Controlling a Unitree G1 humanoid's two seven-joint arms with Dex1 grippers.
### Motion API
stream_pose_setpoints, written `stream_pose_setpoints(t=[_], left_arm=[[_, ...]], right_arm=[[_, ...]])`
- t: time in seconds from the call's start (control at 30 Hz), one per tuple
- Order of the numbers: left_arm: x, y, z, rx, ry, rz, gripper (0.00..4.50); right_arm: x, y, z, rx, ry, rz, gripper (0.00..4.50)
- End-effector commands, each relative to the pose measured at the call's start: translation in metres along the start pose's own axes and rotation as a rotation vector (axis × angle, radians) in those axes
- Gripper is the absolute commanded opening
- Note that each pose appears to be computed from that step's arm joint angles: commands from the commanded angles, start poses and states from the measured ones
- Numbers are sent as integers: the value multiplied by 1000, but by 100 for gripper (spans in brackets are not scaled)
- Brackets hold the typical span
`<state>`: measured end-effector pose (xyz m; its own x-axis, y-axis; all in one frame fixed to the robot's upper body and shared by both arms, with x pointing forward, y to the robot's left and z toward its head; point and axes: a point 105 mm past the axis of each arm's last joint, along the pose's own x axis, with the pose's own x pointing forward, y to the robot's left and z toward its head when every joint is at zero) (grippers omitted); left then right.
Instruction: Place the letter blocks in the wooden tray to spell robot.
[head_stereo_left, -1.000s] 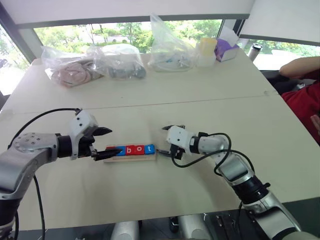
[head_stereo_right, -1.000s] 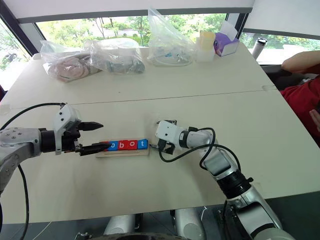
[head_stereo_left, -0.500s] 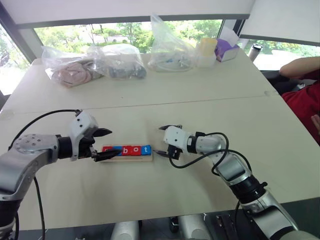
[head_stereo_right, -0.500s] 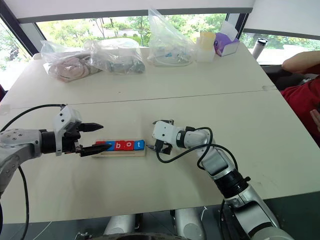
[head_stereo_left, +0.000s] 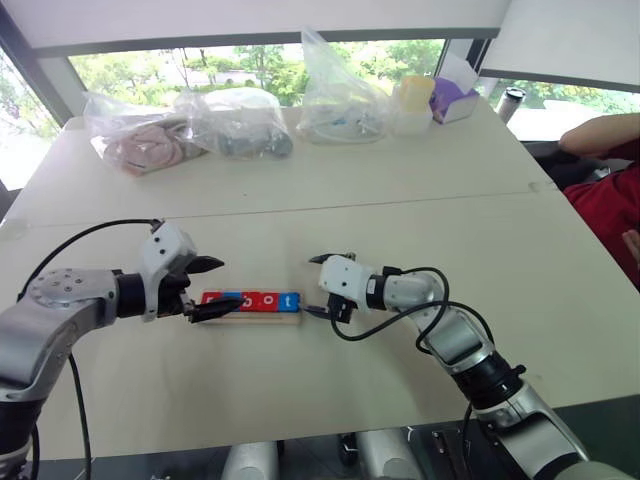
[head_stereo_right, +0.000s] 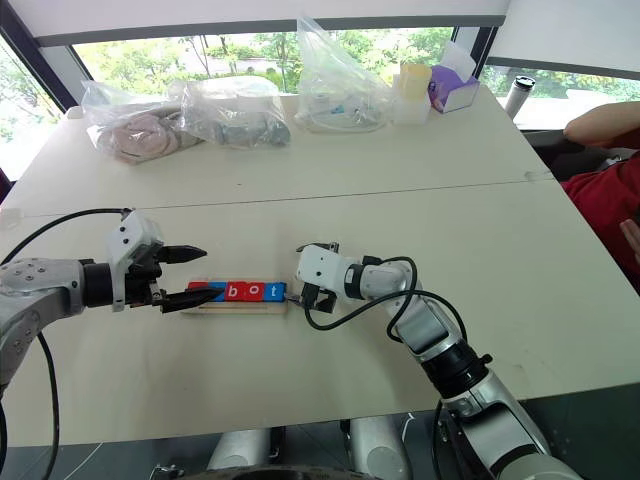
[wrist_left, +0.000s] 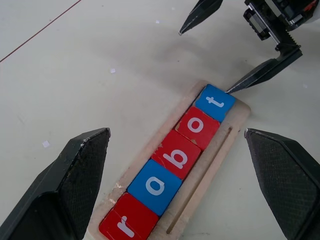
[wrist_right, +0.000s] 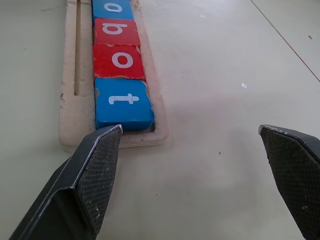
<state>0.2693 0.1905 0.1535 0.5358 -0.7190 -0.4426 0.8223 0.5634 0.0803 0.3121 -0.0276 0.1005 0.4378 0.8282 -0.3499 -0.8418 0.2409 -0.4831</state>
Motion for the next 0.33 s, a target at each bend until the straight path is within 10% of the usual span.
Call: stream_pose_setpoints(t=[0.03, 0.33], left_arm=[[-6, 0, 7, 36, -22, 14, 450], [-59, 2, -24, -121, -32, 178, 450]], right_arm=[[-10, -8, 12, -54, -26, -33, 445], [-87, -16, 45, 298, -210, -63, 445]])
